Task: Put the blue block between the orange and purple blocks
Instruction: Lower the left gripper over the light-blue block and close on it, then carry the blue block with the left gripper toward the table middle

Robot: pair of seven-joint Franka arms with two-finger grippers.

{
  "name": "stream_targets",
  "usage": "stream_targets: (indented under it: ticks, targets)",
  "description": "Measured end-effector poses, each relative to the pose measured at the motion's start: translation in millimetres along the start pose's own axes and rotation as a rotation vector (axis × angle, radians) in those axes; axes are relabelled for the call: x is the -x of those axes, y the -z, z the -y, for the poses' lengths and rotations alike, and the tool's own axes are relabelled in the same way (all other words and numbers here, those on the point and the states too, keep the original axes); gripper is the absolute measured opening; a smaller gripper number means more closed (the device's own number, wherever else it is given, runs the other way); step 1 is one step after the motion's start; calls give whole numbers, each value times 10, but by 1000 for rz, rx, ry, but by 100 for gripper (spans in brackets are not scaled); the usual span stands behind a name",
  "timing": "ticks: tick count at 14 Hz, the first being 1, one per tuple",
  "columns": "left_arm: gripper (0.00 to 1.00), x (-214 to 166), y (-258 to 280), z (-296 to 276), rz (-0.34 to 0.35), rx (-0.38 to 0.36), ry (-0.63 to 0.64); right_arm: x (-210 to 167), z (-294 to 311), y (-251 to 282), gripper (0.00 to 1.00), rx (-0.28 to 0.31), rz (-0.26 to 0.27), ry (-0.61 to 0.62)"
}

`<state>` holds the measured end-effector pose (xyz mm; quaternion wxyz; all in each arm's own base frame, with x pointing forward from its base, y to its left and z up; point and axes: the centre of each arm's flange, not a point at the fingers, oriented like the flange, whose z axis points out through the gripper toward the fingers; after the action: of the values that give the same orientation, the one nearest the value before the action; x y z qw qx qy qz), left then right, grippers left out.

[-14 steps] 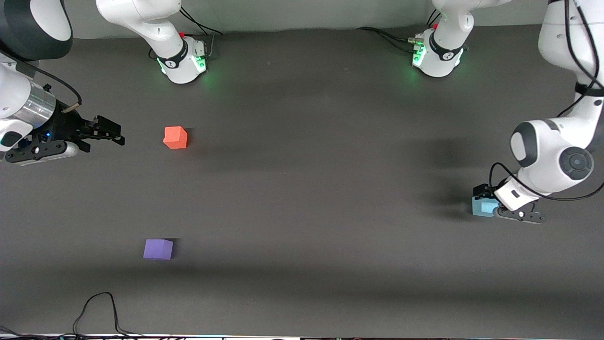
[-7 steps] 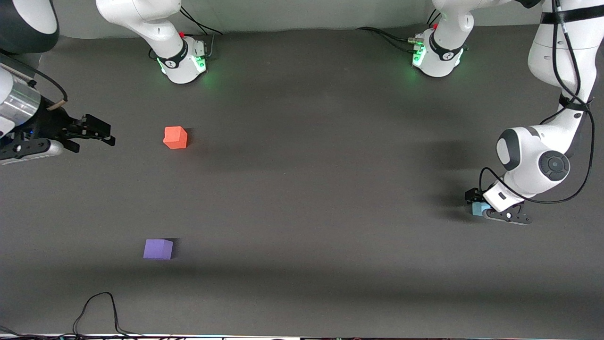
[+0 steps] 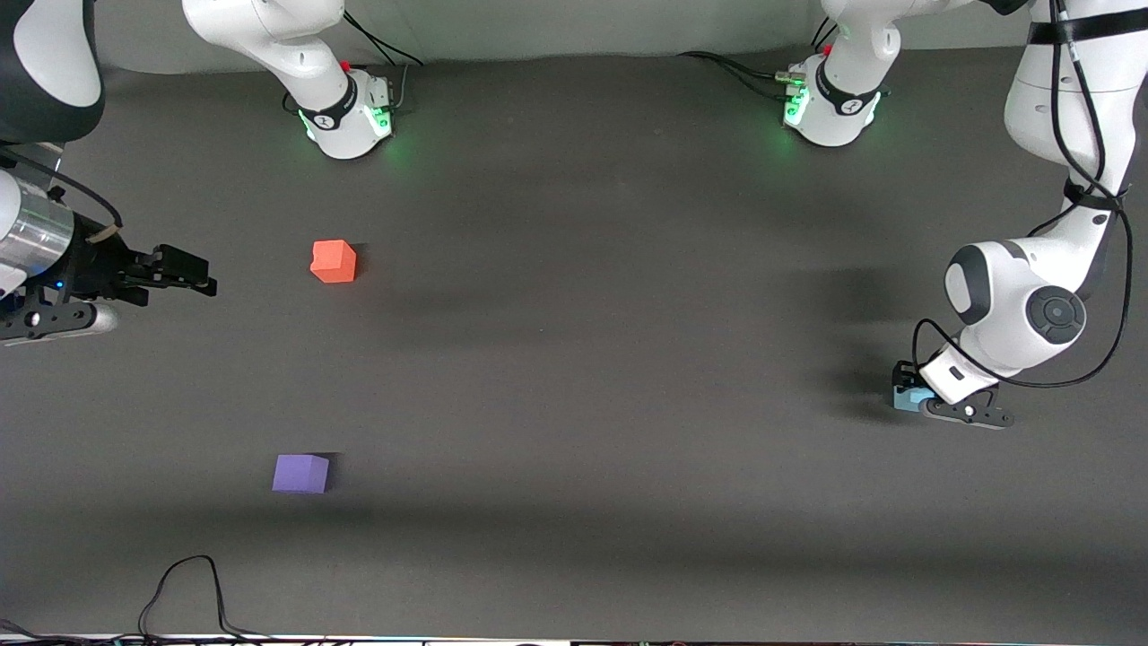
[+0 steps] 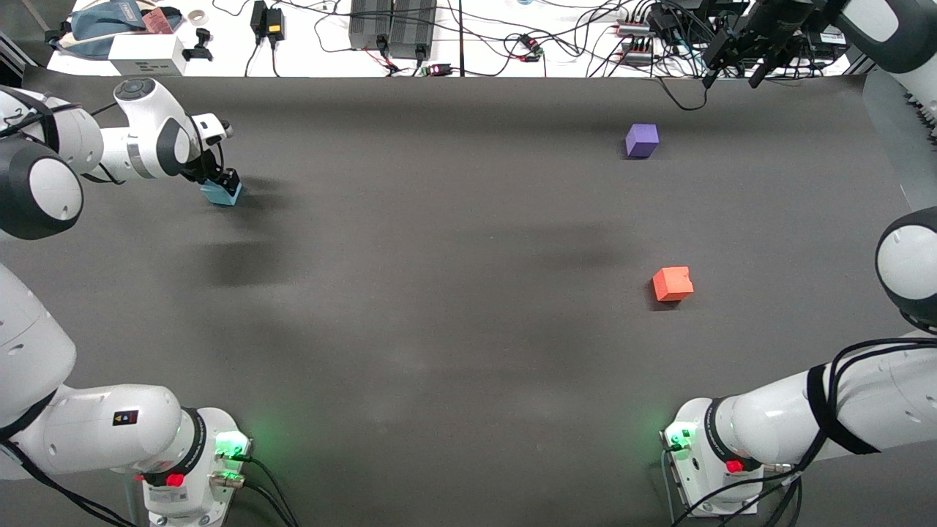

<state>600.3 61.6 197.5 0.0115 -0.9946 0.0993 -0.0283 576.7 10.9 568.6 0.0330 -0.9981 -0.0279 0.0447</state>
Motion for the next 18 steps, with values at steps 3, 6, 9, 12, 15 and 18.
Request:
stream_targets:
  ticks: [3, 6, 9, 12, 15, 18]
  targets:
    - [56, -106, 521, 72, 1, -2, 11, 54, -95, 33, 100, -2, 29, -17]
    - [56, -159, 1395, -38, 73, 19, 65, 95, -235, 86, 100, 2, 27, -36]
    - [56, -296, 2114, -785, 147, 26, 135, 41, -4, 15, 100, 30, 12, 4]
    - [56, -468, 2438, -2072, 139, 27, 241, 40, -18, -31, 100, 30, 27, 0]
    - [56, -459, 2475, -3448, 121, 35, 310, 102, -195, 49, 100, -33, 27, -40]
    - [56, -419, 2268, -4690, 82, 61, 352, 107, -198, 49, 100, -45, 26, -43]
